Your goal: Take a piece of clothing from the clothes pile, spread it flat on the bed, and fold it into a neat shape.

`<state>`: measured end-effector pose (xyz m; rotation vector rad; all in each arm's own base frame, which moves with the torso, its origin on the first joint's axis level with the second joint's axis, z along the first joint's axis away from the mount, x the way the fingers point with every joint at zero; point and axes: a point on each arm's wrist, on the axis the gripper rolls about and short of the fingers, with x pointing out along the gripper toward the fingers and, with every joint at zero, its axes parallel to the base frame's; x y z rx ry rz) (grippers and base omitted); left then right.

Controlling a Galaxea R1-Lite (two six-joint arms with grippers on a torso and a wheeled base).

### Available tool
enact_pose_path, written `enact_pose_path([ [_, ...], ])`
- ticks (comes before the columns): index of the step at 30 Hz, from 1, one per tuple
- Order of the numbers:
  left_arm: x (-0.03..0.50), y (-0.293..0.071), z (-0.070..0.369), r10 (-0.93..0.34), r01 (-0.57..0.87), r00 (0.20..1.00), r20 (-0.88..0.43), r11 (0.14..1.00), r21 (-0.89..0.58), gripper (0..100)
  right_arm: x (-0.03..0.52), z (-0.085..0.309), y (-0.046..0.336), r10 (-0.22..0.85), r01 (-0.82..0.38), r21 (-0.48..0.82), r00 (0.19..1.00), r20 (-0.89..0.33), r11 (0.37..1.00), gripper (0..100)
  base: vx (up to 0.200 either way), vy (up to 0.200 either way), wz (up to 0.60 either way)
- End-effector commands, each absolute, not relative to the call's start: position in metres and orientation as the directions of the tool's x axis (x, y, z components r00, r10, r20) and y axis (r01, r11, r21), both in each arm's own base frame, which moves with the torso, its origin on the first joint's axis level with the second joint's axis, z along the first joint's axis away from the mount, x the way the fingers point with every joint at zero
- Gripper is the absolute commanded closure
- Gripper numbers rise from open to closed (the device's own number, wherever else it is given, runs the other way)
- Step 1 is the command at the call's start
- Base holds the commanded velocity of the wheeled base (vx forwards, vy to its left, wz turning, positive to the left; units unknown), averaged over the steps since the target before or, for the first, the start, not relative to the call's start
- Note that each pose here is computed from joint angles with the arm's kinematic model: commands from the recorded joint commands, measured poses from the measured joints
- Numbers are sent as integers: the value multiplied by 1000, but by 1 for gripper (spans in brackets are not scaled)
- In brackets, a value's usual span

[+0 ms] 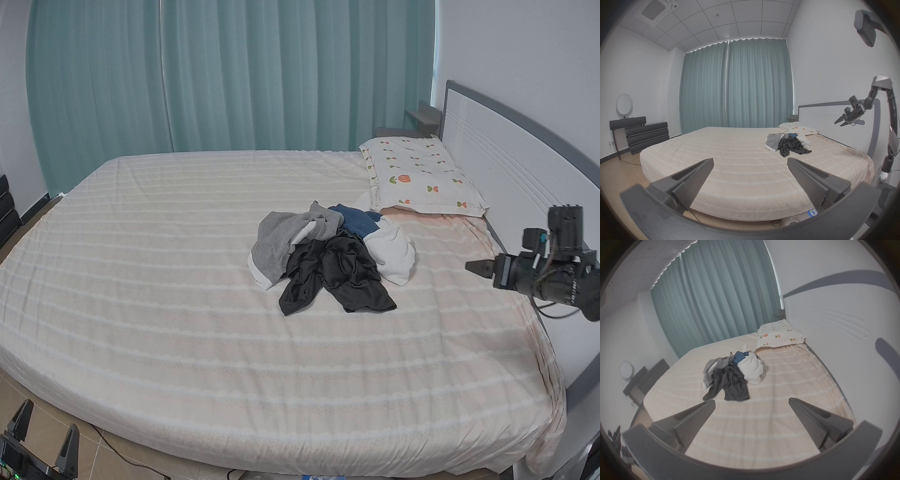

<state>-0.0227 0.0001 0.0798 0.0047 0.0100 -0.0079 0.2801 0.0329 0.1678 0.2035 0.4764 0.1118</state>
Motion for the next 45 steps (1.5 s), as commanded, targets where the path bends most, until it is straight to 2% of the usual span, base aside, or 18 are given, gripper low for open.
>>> enact_pose_path([
  [1,-22,0,75,-8,8,1000,-21,1000,5,0,389,102,68,89,79,312,867,-490,947,0,0,0,0],
  [9,-22,0,75,-8,8,1000,-21,1000,5,0,412,76,92,82,109,336,858,-507,936,0,0,0,0],
  [19,-22,0,75,-8,8,1000,-21,1000,5,0,428,11,109,80,140,336,823,-562,931,0,0,0,0],
  [25,-22,0,75,-8,8,1000,-23,1000,5,0,443,-13,129,70,128,342,857,-511,931,0,0,0,0],
  [32,-22,0,75,-8,8,1000,-21,1000,5,0,454,-31,160,106,81,354,872,-478,932,0,0,0,0],
  [45,-22,0,75,-8,8,1000,-23,1000,5,0,467,-53,166,79,100,346,882,-465,933,0,0,0,0],
])
